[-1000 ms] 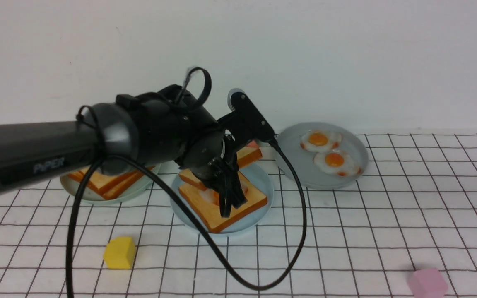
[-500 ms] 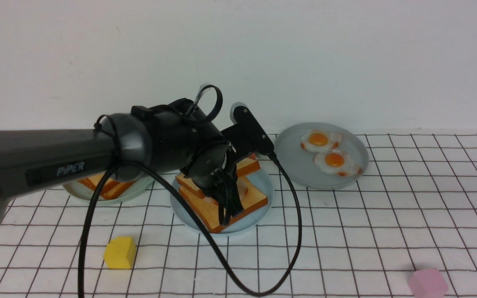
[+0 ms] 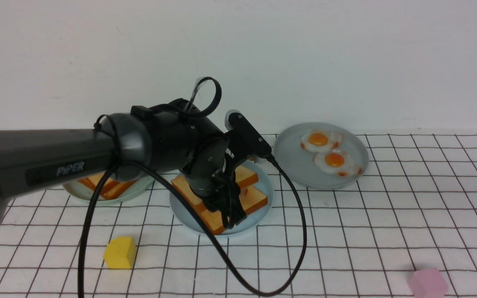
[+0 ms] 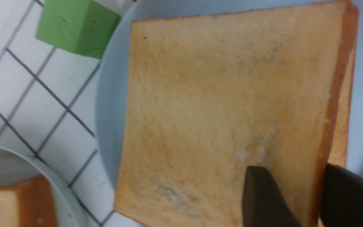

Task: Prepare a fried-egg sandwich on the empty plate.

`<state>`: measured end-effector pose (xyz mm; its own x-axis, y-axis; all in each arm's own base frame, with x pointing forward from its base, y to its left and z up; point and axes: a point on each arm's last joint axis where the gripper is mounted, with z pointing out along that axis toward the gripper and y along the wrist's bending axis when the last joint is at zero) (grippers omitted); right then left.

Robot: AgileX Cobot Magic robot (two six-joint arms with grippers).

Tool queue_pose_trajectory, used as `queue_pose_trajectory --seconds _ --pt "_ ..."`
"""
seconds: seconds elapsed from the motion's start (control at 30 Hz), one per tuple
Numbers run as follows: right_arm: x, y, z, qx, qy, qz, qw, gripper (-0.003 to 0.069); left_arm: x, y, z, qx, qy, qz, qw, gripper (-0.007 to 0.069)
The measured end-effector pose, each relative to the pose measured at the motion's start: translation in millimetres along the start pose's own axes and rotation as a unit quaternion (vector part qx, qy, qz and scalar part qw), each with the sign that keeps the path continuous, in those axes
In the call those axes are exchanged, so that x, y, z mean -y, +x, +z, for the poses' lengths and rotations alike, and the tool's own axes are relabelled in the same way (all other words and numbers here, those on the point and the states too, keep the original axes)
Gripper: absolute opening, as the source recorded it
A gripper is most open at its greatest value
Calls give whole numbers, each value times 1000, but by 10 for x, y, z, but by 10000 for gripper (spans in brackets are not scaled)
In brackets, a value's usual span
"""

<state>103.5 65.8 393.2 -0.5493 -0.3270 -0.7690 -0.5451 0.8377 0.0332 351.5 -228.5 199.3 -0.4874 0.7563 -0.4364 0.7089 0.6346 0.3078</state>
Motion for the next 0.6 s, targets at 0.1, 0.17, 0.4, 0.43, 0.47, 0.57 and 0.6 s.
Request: queue_pose_trajectory --seconds 0.1,0.17,0.4,0.43,0.47,0.57,0.6 --pt "10 0 0 0 5 -3 1000 67 12 1 0 -1 7 -10 1000 321" --pt "13 1 0 0 7 -4 1000 68 20 1 0 0 11 -17 1000 333" --pt "14 1 0 0 8 -5 1000 75 -21 -67 -333 27 25 -59 998 333" --pt "14 1 0 0 8 -5 1000 76 -48 -95 -493 43 27 -70 996 318" --pt "14 1 0 0 8 -5 1000 77 -53 -100 -525 46 27 -72 996 315" --pt "14 1 0 0 8 -5 1000 80 -139 -144 -1200 111 37 -116 986 211" --pt "14 1 0 0 8 -5 1000 80 -144 -143 -1247 115 38 -119 985 204"
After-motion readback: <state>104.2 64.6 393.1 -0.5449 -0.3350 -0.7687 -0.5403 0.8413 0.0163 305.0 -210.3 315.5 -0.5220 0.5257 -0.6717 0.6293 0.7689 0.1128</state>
